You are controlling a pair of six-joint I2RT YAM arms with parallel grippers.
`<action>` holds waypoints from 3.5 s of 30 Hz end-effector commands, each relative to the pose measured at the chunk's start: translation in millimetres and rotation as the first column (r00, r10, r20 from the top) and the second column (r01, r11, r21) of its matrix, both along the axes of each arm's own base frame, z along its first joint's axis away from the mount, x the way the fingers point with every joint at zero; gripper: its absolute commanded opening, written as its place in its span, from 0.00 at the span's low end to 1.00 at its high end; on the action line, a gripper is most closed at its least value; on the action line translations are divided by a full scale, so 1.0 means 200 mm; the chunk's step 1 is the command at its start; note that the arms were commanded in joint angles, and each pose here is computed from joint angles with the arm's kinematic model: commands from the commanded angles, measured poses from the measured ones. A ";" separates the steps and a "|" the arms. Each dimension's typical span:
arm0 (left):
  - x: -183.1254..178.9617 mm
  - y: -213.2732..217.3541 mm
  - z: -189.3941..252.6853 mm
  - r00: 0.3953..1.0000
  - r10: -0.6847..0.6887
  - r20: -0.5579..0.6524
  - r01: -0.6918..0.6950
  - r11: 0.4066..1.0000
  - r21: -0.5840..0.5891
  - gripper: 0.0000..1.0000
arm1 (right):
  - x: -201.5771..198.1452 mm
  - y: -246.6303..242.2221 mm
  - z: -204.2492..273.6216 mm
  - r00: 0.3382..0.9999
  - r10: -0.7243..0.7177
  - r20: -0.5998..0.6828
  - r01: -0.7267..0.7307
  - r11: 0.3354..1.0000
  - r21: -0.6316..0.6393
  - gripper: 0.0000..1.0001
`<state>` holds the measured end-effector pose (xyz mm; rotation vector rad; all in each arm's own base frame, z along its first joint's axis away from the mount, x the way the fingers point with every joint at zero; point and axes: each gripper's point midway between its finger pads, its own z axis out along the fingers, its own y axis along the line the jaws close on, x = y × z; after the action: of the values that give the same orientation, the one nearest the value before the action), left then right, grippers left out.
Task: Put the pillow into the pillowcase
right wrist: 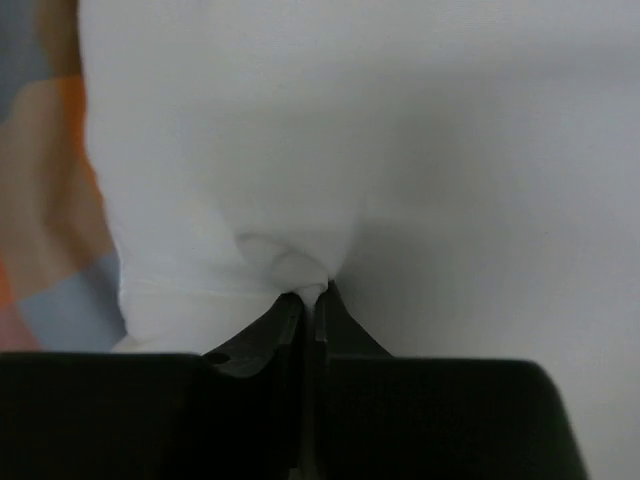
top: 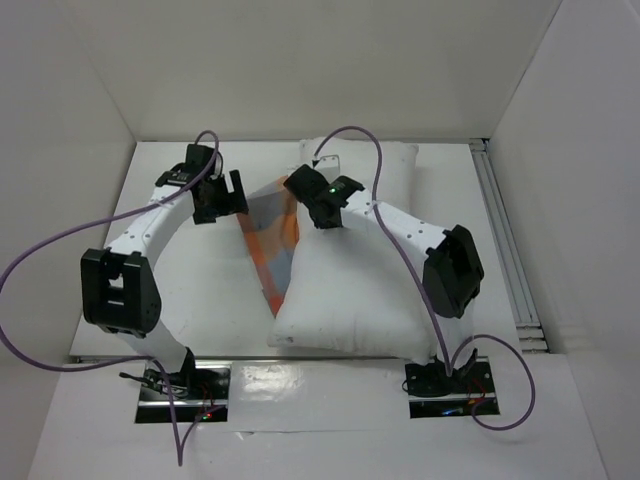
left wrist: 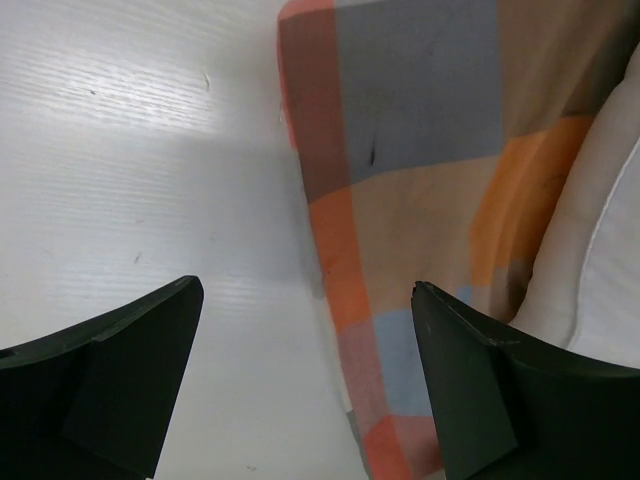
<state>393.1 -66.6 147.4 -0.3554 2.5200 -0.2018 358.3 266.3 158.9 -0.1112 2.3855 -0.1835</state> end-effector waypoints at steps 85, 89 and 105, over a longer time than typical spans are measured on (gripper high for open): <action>0.09 0.59 0.88 0.868 0.365 0.337 -0.275 0.918 -0.287 0.00 | 0.26 1.08 -0.02 0.921 0.317 0.227 -0.385 0.830 0.403 0.94; 0.08 0.59 0.86 0.871 0.366 0.327 -0.278 0.917 -0.286 0.00 | 0.35 1.14 -0.19 0.932 0.282 0.229 -0.357 0.830 0.429 0.92; 0.04 0.62 0.85 0.852 0.410 0.325 -0.325 0.902 -0.284 0.00 | 0.25 0.70 0.44 0.919 0.193 0.344 -0.339 0.831 0.440 0.00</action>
<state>406.0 49.9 289.5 -0.7977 2.0918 -0.3869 411.7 444.8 112.0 -0.2571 2.2484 0.4185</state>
